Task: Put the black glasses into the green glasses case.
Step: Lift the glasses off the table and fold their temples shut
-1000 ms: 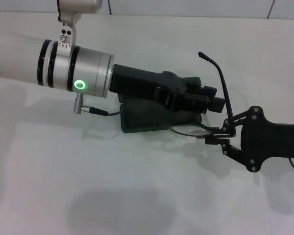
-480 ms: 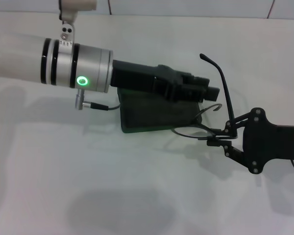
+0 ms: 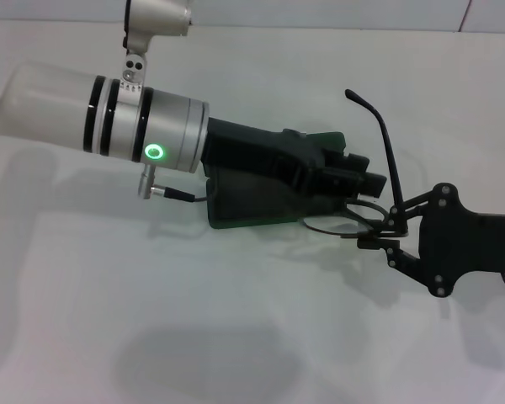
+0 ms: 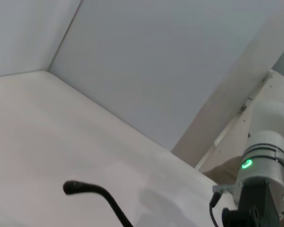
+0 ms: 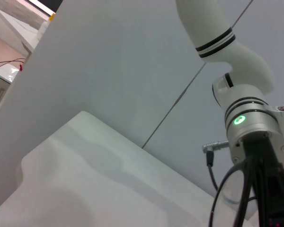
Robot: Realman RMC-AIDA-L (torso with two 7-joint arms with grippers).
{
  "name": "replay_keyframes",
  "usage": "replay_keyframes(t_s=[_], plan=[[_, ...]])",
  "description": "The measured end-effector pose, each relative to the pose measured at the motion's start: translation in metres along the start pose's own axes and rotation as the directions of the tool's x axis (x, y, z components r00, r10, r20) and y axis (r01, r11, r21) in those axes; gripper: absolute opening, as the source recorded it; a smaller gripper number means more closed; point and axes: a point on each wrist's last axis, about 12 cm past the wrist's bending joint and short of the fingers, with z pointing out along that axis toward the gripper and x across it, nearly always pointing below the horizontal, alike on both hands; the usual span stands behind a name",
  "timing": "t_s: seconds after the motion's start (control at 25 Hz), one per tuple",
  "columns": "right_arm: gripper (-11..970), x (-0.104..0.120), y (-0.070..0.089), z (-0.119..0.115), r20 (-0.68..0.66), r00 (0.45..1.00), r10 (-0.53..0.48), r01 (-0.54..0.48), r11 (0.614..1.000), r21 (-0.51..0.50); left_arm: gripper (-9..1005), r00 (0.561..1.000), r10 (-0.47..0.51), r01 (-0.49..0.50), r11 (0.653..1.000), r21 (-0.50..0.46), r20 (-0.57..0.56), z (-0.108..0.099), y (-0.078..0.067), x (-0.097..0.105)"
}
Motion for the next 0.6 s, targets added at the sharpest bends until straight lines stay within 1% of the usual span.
replay_keyframes(t_s=[0.16, 0.24, 0.36, 0.44, 0.52, 0.6], plan=[[98, 0.000, 0.001, 0.000, 0.003, 1.000, 0.000, 0.000, 1.000, -0.012, 504, 0.996, -0.009, 0.012, 0.999, -0.030, 0.084, -0.010, 0.004, -0.004], [98, -0.002, 0.003, -0.001, 0.017, 1.000, -0.009, 0.009, 1.000, -0.012, 504, 0.994, -0.010, 0.015, 0.999, -0.049, 0.106, -0.015, 0.006, -0.003], [98, -0.009, 0.005, -0.006, 0.072, 0.996, -0.055, 0.053, 0.998, 0.024, 504, 0.997, -0.012, 0.020, 0.996, -0.092, 0.083, -0.017, 0.011, 0.001], [98, -0.017, 0.005, -0.010, 0.136, 0.986, -0.094, 0.086, 0.994, 0.065, 504, 0.999, -0.021, 0.026, 0.991, -0.128, 0.041, -0.016, 0.015, 0.007], [98, -0.022, 0.005, -0.011, 0.182, 0.977, -0.113, 0.100, 0.992, 0.079, 504, 1.000, -0.028, 0.029, 0.988, -0.149, 0.015, -0.011, 0.017, 0.012], [98, -0.027, 0.007, -0.010, 0.229, 0.967, -0.116, 0.102, 0.992, 0.070, 504, 1.000, -0.028, 0.029, 0.986, -0.165, 0.009, -0.005, 0.018, 0.015]])
